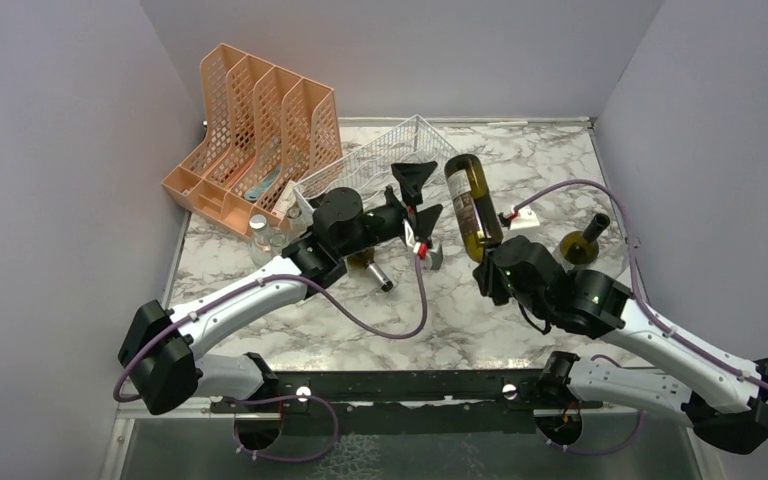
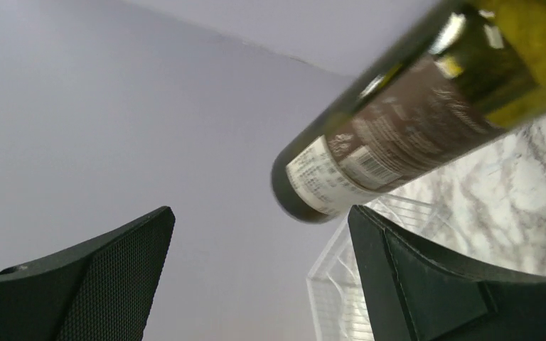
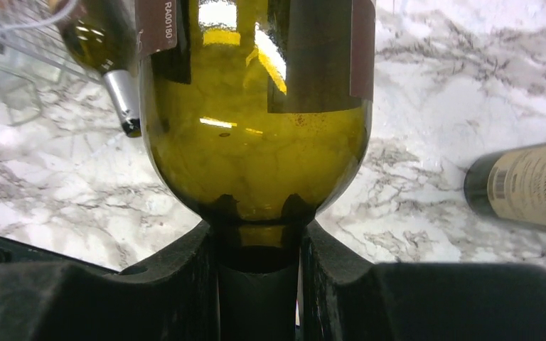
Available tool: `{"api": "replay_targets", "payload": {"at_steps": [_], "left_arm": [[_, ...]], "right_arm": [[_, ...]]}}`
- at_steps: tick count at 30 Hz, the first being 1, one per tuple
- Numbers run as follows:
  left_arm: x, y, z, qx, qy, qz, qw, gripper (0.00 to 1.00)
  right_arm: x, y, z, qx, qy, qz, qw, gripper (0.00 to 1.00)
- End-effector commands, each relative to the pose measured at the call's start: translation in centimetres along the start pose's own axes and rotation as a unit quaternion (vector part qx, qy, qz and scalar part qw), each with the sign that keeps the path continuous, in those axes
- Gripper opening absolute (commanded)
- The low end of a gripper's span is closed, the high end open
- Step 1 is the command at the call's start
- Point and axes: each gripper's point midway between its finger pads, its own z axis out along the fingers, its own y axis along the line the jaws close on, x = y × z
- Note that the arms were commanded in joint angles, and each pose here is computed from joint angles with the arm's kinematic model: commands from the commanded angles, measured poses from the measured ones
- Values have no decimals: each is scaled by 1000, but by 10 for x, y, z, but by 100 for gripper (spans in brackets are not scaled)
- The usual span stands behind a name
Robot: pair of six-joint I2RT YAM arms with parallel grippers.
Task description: Put the wine bottle on the wine rack
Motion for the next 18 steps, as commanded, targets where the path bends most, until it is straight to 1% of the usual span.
{"api": "replay_targets", "payload": {"at_steps": [1, 4, 5, 6, 9, 11, 14, 16, 18], "left_arm": [[21, 57, -22, -156, 79, -236, 956, 99], [36, 83, -45, -254, 117, -355, 892, 99], [37, 87, -52, -275, 119, -385, 873, 99], [35, 89, -57, -288, 115, -407, 859, 99], [25, 77, -65, -285, 92, -467, 832, 99], [21, 68, -69, -278, 90, -514, 806, 99], [24, 48, -75, -267, 126, -580, 759, 99], [28, 35, -82, -261, 158, -606, 735, 99], [37, 22, -94, -274, 197, -625, 704, 99]], "right_arm": [[6, -1, 11, 15, -8, 42, 999, 1], [25, 11, 20, -18, 13, 42, 999, 1], [31, 16, 22, -32, 22, 42, 998, 1], [38, 21, 24, -43, 31, 43, 998, 1], [53, 29, 30, -66, 50, 42, 996, 1], [62, 33, 34, -75, 61, 43, 994, 1], [74, 35, 39, -80, 74, 41, 993, 1], [80, 36, 43, -88, 79, 37, 992, 1], [86, 40, 47, -99, 79, 27, 992, 1]]}}
